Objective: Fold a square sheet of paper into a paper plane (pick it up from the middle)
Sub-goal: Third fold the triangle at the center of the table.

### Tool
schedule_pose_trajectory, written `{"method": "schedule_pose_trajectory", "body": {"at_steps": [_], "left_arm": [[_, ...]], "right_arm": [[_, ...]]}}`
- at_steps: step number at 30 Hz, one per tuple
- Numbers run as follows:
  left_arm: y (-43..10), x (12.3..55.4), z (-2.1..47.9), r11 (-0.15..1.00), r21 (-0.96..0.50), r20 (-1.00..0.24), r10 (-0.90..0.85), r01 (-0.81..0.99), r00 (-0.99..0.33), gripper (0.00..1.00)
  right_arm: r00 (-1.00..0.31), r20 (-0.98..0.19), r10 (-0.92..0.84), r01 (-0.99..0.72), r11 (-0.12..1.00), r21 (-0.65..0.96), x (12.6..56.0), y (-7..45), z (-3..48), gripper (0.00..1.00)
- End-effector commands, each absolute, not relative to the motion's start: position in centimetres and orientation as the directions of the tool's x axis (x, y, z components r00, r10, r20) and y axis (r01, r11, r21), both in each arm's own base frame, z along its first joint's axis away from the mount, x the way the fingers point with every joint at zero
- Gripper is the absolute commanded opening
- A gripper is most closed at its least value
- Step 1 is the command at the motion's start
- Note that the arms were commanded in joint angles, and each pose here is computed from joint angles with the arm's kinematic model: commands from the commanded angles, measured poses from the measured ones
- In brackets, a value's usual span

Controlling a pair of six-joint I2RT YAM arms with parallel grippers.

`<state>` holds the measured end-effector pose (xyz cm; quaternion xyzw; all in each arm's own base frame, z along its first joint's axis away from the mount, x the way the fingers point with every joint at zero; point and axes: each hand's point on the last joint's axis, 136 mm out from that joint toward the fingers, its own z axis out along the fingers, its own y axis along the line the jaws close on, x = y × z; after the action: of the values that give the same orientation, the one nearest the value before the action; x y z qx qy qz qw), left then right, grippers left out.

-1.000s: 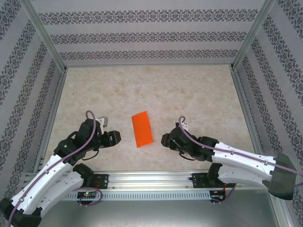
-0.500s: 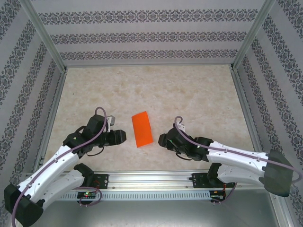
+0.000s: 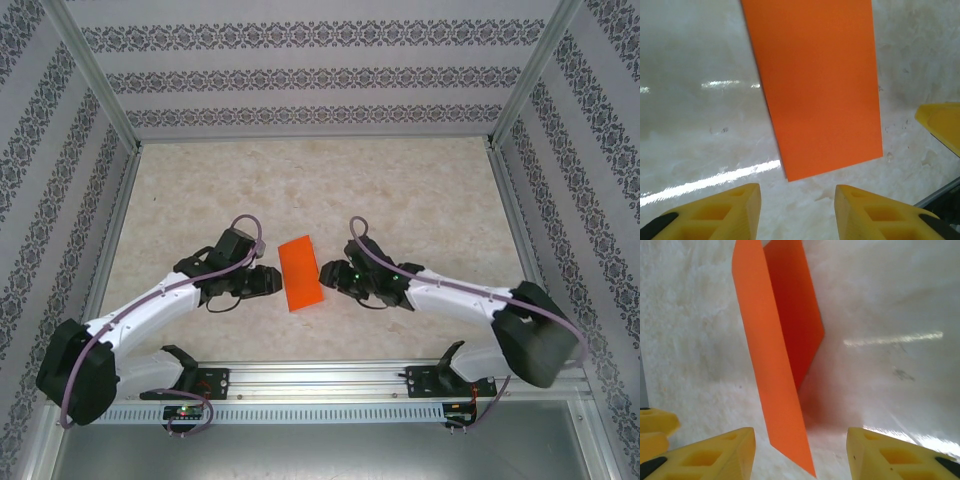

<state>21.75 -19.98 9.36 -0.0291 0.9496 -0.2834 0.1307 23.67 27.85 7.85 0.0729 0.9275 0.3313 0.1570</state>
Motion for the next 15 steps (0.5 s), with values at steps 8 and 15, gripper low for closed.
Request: {"method": "schedule_pose_trajectory", "body": {"at_steps": [8,15], "left_arm": [[-20.5,24.2,11.0,0.803,-0.593,-0.330,-0.179,0.056,-0.927,0.47],[-20.7,23.8,11.9,0.795,-0.590,-0.384,-0.122,0.141,-0.915,0.54]], "right_arm": [[-0.983,-0.186,0.006,-0.122,0.735,0.667,27.5,32.2,7.3,0.47],[-0.985,-0.175,-0.001,-0.115,0.759,0.641,28.5,31.6,7.1,0.45]]}}
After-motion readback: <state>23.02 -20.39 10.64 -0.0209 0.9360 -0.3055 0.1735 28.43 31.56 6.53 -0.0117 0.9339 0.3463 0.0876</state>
